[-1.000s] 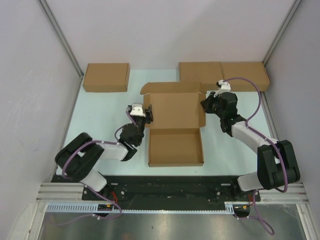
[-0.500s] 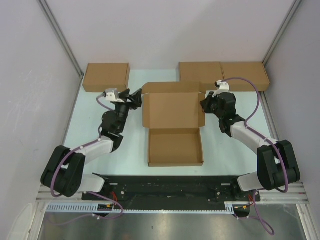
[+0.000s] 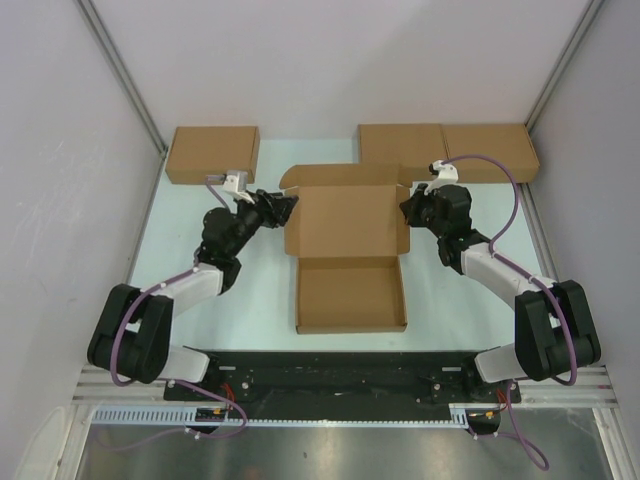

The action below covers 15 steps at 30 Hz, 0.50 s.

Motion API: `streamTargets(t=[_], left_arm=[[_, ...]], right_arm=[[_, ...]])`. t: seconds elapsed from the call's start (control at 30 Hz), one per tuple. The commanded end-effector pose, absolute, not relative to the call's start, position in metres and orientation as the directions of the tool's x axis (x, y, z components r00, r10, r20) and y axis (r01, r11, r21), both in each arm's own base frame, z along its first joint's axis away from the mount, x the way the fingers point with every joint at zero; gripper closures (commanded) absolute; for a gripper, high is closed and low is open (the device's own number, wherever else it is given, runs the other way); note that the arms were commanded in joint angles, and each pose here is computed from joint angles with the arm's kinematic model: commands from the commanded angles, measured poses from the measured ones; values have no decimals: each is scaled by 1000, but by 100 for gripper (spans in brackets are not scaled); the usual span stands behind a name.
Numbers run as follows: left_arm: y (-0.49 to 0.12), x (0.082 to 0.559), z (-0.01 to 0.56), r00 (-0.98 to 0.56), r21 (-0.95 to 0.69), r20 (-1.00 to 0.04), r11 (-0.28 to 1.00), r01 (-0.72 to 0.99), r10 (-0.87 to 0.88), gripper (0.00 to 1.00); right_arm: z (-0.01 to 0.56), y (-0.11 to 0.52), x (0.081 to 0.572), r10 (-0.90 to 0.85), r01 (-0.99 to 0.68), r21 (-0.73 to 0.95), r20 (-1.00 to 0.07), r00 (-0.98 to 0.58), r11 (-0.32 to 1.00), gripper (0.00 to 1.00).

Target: Fold the paper box

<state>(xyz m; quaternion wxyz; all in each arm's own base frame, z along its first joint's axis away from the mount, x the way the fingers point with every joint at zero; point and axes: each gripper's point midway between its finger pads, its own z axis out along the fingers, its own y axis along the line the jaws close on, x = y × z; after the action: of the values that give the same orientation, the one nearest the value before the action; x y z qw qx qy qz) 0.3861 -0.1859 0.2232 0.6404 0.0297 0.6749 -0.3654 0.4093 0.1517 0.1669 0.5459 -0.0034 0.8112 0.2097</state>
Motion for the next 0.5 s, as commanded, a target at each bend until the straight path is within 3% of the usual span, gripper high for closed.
streamTargets(t=[0.0, 0.33, 0.47], left_arm=[[-198, 389, 221, -254, -473, -880, 699, 537, -400, 45], [-195, 404, 186, -334, -515, -855, 729, 451, -397, 54], [-186, 401, 199, -285, -504, -864, 736, 452, -416, 43]], right_arm=[[198, 157, 416, 228, -265, 323, -914, -335, 908, 100], [199, 157, 416, 228, -267, 324, -915, -333, 908, 100], [200, 156, 415, 226, -269, 321, -916, -331, 908, 100]])
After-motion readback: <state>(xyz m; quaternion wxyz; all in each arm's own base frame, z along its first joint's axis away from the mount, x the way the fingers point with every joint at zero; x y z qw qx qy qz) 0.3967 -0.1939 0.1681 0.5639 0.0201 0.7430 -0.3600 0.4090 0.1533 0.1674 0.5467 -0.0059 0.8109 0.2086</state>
